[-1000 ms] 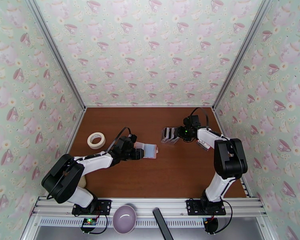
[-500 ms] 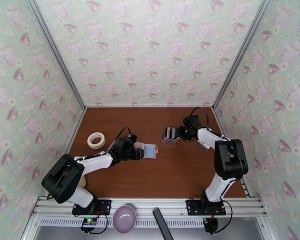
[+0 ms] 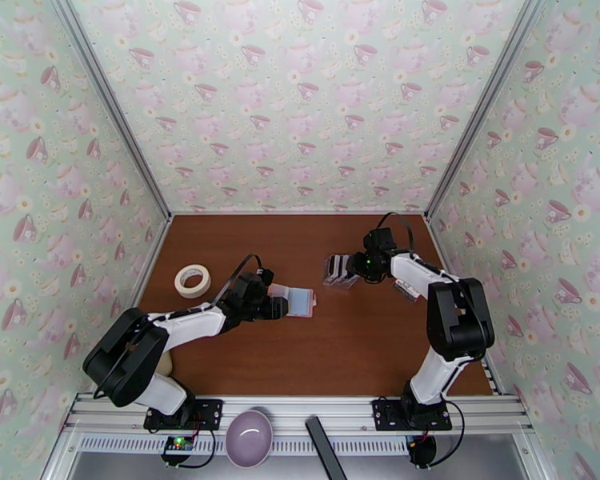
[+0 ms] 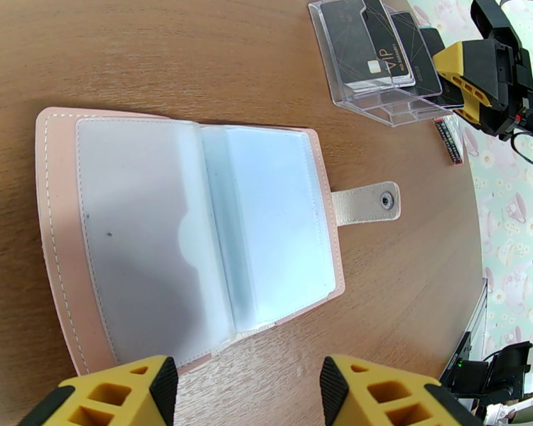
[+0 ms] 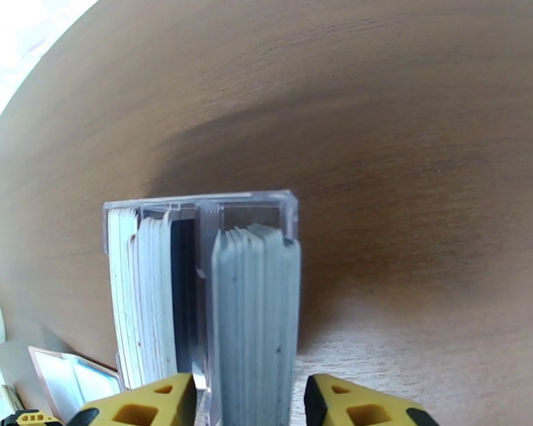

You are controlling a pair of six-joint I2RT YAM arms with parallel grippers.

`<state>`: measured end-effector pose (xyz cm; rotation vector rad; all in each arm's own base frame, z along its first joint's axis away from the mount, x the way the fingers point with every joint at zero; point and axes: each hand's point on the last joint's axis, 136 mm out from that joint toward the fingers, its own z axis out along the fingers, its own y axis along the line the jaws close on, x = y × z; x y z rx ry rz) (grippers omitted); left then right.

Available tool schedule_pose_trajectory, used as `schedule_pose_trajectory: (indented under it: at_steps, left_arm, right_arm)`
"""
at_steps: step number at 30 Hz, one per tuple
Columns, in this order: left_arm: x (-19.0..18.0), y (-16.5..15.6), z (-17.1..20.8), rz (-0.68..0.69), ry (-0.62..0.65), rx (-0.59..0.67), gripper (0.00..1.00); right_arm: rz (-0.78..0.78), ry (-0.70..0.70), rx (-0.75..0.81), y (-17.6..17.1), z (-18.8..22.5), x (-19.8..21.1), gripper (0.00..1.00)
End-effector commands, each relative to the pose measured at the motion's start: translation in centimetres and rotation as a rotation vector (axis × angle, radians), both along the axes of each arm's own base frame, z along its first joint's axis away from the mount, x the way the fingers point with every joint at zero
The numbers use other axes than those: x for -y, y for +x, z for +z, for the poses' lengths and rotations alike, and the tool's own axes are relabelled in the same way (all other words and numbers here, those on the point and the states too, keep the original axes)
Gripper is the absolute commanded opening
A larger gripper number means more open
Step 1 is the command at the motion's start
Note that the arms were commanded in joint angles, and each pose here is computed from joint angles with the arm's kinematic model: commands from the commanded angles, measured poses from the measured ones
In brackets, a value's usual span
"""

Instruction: Put the credit cards into the card holder

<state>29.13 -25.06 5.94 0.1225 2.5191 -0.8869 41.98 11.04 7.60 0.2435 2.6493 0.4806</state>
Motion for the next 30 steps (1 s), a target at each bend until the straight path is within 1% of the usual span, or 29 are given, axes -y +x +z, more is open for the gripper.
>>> schedule_pose_trajectory:
  at_steps: [1,12,18,24,30]
  left_arm:
    - [0.3,0.0,0.4,-0.007,-0.019,-0.001,0.59]
    - [0.3,-0.1,0.5,-0.01,-0.02,0.001,0.59]
    - [0.4,0.0,0.6,-0.007,-0.024,0.001,0.59]
    - [0.4,0.1,0.6,-0.007,-0.025,0.002,0.59]
    - [0.5,0.0,0.6,-0.009,-0.026,0.001,0.59]
  right_arm:
    - [-0.006,-0.051,0.013,-0.1,1.3,0.6,0.46]
    - [-0.019,-0.044,-0.004,-0.7,0.3,0.9,0.46]
    - [-0.03,-0.055,0.007,-0.7,1.0,1.5,0.46]
    - [-0.036,-0.102,0.022,-0.6,2.1,2.3,0.45]
    - [-0.031,-0.127,0.014,-0.6,2.3,2.5,0.45]
